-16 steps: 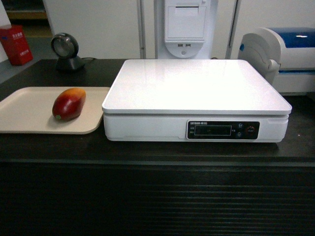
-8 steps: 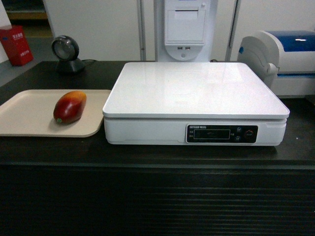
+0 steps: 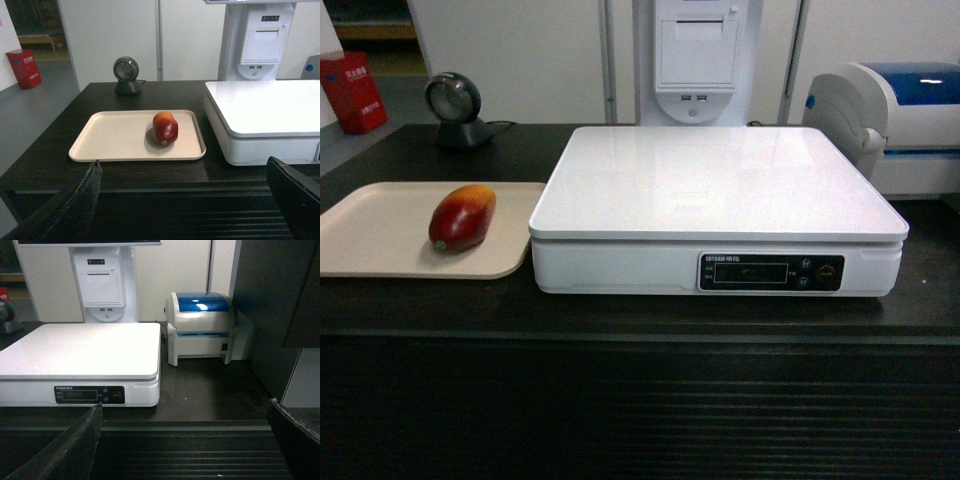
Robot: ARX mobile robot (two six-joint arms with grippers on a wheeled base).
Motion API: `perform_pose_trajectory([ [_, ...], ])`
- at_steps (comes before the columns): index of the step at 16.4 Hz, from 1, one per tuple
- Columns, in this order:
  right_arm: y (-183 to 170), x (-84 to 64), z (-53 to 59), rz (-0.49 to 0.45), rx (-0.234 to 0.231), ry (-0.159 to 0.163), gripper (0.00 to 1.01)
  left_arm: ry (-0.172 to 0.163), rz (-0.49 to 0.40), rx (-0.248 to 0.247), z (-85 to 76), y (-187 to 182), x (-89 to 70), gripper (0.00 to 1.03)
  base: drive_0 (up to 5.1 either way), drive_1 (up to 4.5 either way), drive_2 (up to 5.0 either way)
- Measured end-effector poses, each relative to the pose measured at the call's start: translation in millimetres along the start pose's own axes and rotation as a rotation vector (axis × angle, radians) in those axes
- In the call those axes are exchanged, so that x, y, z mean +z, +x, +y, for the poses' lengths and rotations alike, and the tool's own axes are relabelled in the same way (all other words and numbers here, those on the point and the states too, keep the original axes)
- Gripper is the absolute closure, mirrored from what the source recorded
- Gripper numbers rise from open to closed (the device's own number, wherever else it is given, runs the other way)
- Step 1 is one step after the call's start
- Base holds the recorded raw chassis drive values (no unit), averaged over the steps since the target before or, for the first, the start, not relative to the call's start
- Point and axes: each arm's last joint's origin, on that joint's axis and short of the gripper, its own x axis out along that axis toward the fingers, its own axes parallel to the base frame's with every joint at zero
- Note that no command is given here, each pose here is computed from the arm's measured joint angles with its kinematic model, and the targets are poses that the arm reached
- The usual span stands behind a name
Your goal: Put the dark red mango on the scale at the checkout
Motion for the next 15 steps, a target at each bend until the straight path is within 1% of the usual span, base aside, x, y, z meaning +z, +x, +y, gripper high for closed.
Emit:
perform_pose_trajectory([
  [1, 0.0, 0.0, 0.0, 0.000, 0.000, 0.000, 0.03, 0.000, 0.000, 0.000, 0.0, 0.0, 0.0, 0.05, 0.0, 0.00, 0.0],
  [2, 0.0, 0.0, 0.0, 0.000, 0.000, 0.000, 0.03, -0.008, 0.026, 0.013, -0.1, 0.1, -1.4, 0.05, 0.0, 0.00, 0.0],
  [3, 0.0, 0.0, 0.0, 0.000, -0.001, 0.000, 0.03, -0.052, 0.208, 0.137, -3.4, 0.7, -1.8, 0.05, 0.0, 0.00, 0.0],
  [4, 0.0, 0.0, 0.0, 0.000, 0.001, 0.000, 0.03, -0.064, 0.299, 0.246, -6.2, 6.4, 4.6, 0.05, 0.0, 0.00, 0.0],
  [5, 0.0, 0.1, 0.0, -0.001, 0.001, 0.000, 0.03, -0.080, 0.283, 0.380, -2.0, 11.8, 9.7, 0.05, 0.0, 0.00, 0.0],
  [6, 0.0, -0.1, 0.0, 0.001, 0.001, 0.000, 0.03, -0.115, 0.230, 0.445, 6.8, 21.5, 19.4, 0.05, 0.0, 0.00, 0.0],
  [7, 0.0, 0.0, 0.0, 0.000, 0.000, 0.000, 0.03, -0.121, 0.201, 0.433, 13.5, 33.1, 28.6, 0.05, 0.0, 0.00, 0.0],
  [8, 0.0, 0.0, 0.0, 0.000, 0.000, 0.000, 0.03, -0.109, 0.186, 0.415, 19.7, 45.7, 35.7, 0.05, 0.0, 0.00, 0.0],
  [9, 0.0, 0.0, 0.0, 0.000, 0.000, 0.000, 0.03, -0.089, 0.173, 0.391, 26.8, 60.6, 42.8, 0.05, 0.0, 0.00, 0.0],
  [10, 0.0, 0.0, 0.0, 0.000, 0.000, 0.000, 0.03, -0.059, 0.160, 0.361, 34.4, 81.5, 51.0, 0.05, 0.0, 0.00, 0.0],
  [11, 0.0, 0.0, 0.0, 0.000, 0.000, 0.000, 0.03, -0.037, 0.148, 0.324, 38.9, 101.1, 58.2, 0.05, 0.0, 0.00, 0.0],
  [12, 0.0, 0.0, 0.0, 0.000, 0.000, 0.000, 0.03, -0.021, 0.143, 0.282, 41.7, 123.2, 63.0, 0.05, 0.0, 0.00, 0.0],
  [13, 0.0, 0.0, 0.0, 0.000, 0.000, 0.000, 0.03, -0.005, 0.170, 0.239, 44.7, 153.2, 62.7, 0.05, 0.0, 0.00, 0.0],
  [14, 0.0, -0.1, 0.0, 0.001, 0.000, 0.000, 0.03, -0.002, 0.202, 0.214, 45.2, 174.4, 58.3, 0.05, 0.0, 0.00, 0.0],
  [15, 0.0, 0.0, 0.0, 0.000, 0.000, 0.000, 0.03, -0.006, 0.246, 0.180, 44.4, 194.0, 52.6, 0.05, 0.0, 0.00, 0.0],
])
